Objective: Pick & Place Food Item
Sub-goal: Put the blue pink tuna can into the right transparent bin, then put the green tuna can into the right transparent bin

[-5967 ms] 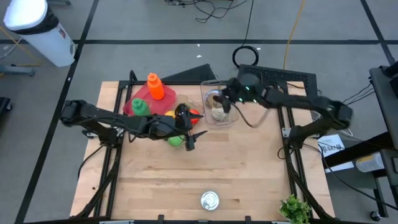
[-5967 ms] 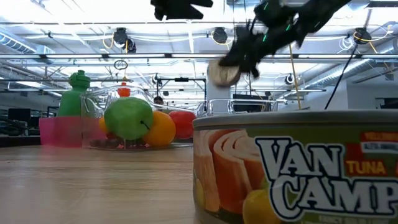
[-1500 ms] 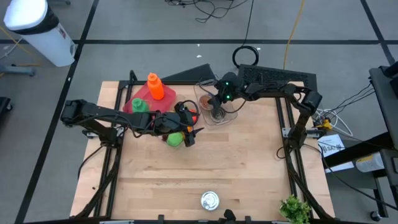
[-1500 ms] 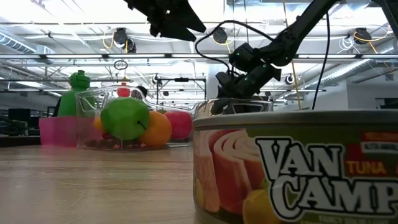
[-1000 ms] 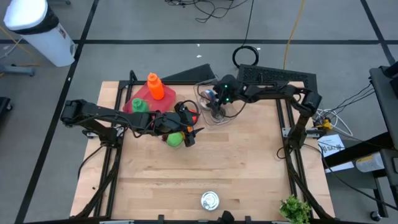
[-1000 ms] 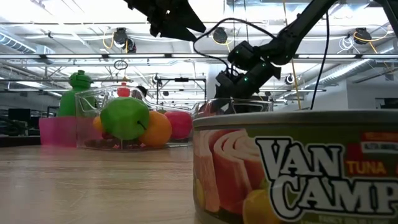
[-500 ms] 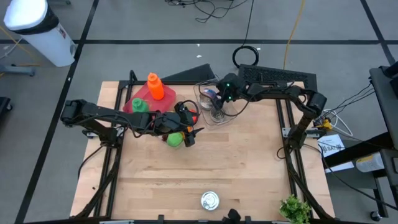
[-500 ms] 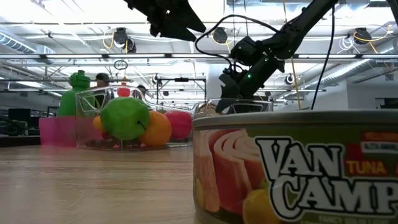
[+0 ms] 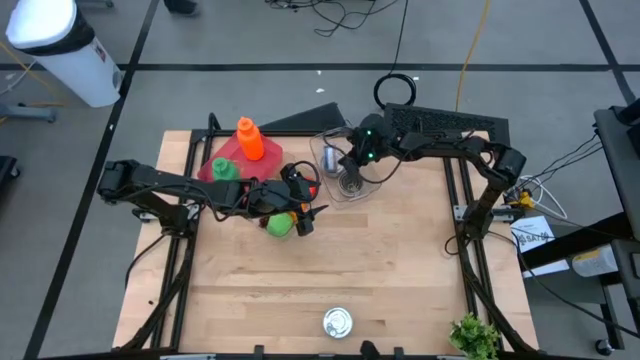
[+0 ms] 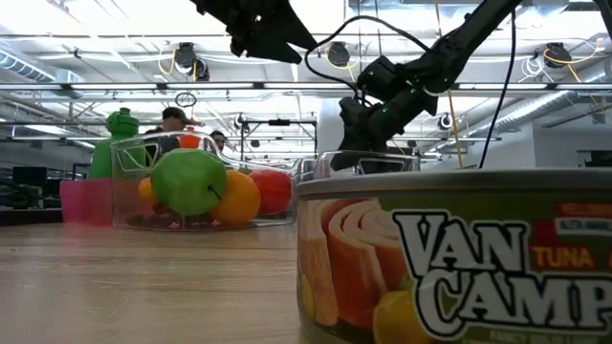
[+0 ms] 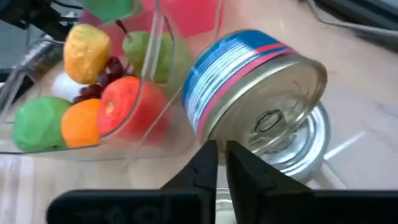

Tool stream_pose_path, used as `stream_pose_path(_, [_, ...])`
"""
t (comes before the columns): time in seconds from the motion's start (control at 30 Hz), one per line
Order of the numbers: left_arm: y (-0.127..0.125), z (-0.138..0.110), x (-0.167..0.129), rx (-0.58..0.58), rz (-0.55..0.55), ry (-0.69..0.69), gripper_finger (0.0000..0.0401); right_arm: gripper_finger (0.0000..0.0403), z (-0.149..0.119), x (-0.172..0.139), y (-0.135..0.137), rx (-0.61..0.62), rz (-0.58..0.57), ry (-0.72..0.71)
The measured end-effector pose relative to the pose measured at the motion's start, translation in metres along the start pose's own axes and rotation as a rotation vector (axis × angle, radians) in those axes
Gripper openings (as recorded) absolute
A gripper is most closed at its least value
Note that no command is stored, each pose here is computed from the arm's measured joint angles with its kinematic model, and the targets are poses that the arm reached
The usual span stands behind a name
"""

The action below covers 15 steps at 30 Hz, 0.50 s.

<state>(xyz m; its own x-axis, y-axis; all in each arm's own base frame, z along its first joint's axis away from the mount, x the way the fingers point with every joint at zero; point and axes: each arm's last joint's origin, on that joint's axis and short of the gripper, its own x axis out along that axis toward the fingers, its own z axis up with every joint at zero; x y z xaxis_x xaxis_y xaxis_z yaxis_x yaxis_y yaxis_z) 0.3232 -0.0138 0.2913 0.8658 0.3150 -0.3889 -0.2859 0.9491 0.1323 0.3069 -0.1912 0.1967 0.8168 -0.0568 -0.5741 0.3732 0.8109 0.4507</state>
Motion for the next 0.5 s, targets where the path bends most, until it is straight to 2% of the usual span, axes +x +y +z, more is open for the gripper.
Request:
stream_pose_path(0.13, [0.000,0.000,0.000,0.000,0.000,0.000,0.0301,0.0033,0.003,-0.002,0.003,-0.015,0.012,-0.021])
stream_pose_path(0.27, [0.000,0.000,0.000,0.000,-0.001,0.000,0.0301,0.0062,0.005,-0.002,0.009,-0.093,0.030,-0.046])
stream_pose_path(0.5, [0.000,0.000,0.000,0.001,-0.007,0.001,0.0301,0.0187,0.008,0.001,0.030,-0.224,0.104,-0.101])
